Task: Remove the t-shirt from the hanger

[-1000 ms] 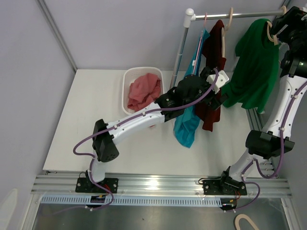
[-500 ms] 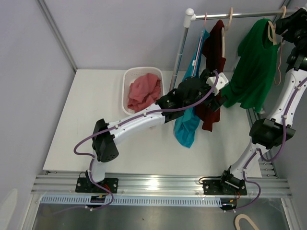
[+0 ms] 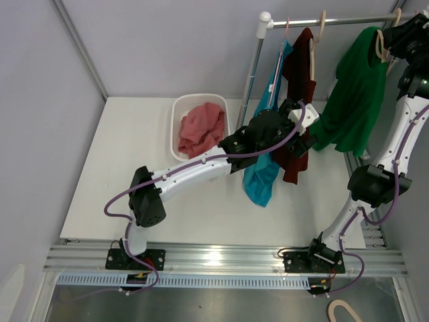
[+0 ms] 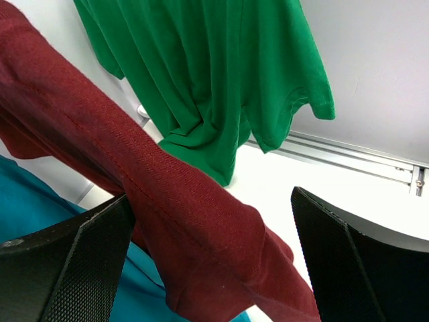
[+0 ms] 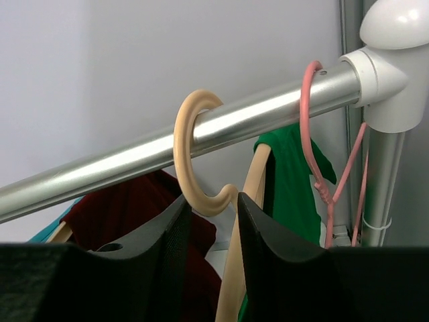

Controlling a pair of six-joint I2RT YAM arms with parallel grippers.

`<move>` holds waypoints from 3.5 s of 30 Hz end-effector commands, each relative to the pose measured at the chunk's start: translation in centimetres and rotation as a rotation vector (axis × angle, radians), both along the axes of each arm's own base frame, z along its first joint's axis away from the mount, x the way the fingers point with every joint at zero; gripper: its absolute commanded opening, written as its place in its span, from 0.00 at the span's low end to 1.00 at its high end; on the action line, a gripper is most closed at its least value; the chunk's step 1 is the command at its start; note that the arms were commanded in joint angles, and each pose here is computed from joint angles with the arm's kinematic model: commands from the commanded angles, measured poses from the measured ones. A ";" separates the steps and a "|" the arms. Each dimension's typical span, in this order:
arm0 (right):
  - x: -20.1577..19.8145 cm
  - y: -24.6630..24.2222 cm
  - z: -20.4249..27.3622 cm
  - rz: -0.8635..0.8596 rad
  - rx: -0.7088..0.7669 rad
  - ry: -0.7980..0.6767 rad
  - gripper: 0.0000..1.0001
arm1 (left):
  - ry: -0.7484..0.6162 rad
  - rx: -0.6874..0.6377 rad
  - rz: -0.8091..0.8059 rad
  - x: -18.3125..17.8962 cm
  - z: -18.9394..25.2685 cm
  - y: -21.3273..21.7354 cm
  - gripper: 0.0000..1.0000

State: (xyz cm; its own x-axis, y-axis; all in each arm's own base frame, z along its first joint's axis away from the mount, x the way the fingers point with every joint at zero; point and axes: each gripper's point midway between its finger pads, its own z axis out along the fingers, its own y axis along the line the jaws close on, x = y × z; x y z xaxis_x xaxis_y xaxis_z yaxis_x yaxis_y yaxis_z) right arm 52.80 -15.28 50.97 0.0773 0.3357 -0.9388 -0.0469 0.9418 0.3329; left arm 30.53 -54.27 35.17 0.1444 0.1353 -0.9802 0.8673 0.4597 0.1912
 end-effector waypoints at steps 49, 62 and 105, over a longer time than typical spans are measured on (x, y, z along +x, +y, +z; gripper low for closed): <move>-2.8 4.6 7.7 -0.204 -0.190 -0.196 0.00 | -0.048 -0.084 0.013 -0.9 3.6 3.5 1.00; -10.2 6.2 8.2 -0.200 -0.163 -0.135 0.00 | -0.049 -0.108 0.062 -1.7 4.7 5.9 1.00; -26.6 9.7 3.1 -0.415 0.215 0.118 0.00 | -0.399 -0.212 -0.144 -20.7 3.8 7.3 0.99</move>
